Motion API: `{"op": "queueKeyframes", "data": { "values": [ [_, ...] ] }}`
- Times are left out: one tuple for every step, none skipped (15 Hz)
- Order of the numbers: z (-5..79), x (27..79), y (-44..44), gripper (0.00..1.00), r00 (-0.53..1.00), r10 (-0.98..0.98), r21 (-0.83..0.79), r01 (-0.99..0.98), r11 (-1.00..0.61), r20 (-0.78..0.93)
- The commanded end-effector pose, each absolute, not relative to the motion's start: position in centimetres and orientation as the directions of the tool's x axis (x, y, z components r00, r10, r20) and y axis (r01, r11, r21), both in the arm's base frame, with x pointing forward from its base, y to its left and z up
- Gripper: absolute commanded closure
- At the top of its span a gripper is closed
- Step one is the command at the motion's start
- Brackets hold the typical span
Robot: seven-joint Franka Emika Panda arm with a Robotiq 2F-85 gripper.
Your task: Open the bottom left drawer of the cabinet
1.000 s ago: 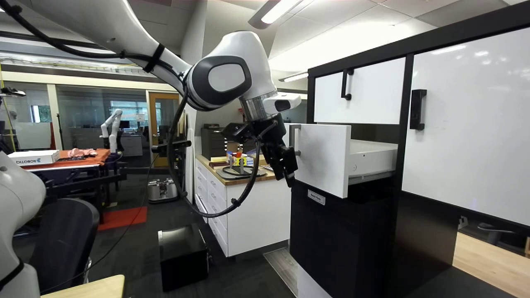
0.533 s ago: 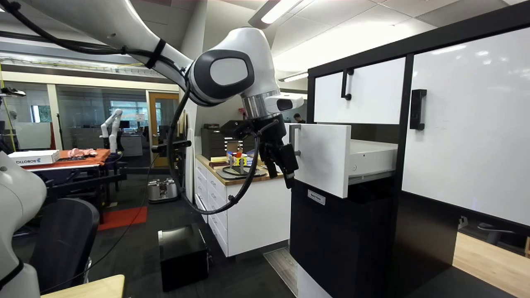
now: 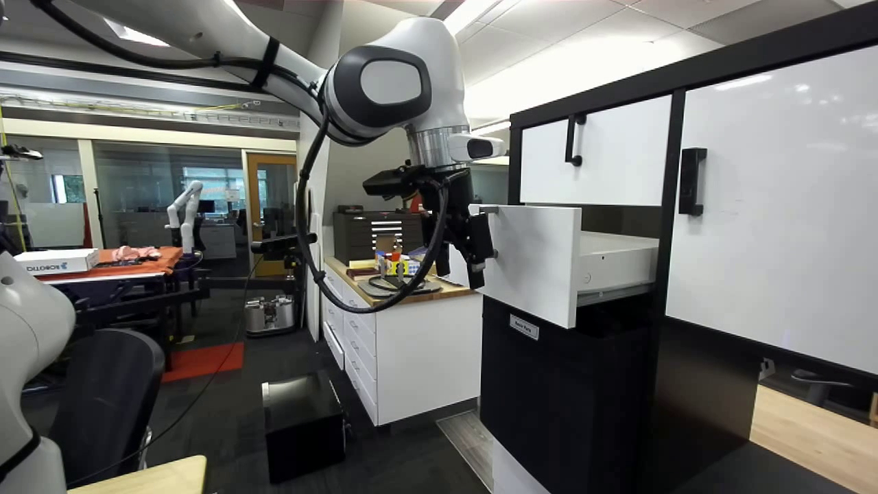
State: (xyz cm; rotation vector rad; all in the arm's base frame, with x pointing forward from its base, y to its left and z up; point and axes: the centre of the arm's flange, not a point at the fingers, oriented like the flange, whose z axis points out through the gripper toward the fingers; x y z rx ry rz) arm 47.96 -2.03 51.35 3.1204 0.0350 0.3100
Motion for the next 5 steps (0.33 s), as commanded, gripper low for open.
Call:
{"op": "queueKeyframes", "data": {
  "values": [
    [52.44, 48.80, -2.35, 0.00, 0.989, 0.047, -0.019, 0.050, -0.999, 0.140],
    [52.49, 48.81, -2.36, 0.00, 0.992, 0.039, -0.019, 0.041, -0.999, 0.123],
    [51.70, 48.11, -2.05, 0.00, 0.987, 0.032, 0.001, 0.033, -0.999, 0.159],
    [51.77, 48.17, -2.06, 0.00, 0.988, 0.032, 0.000, 0.033, -0.999, 0.148],
    [51.77, 48.27, -2.06, 0.00, 0.989, 0.032, 0.000, 0.033, -0.999, 0.145]
  ]
}}
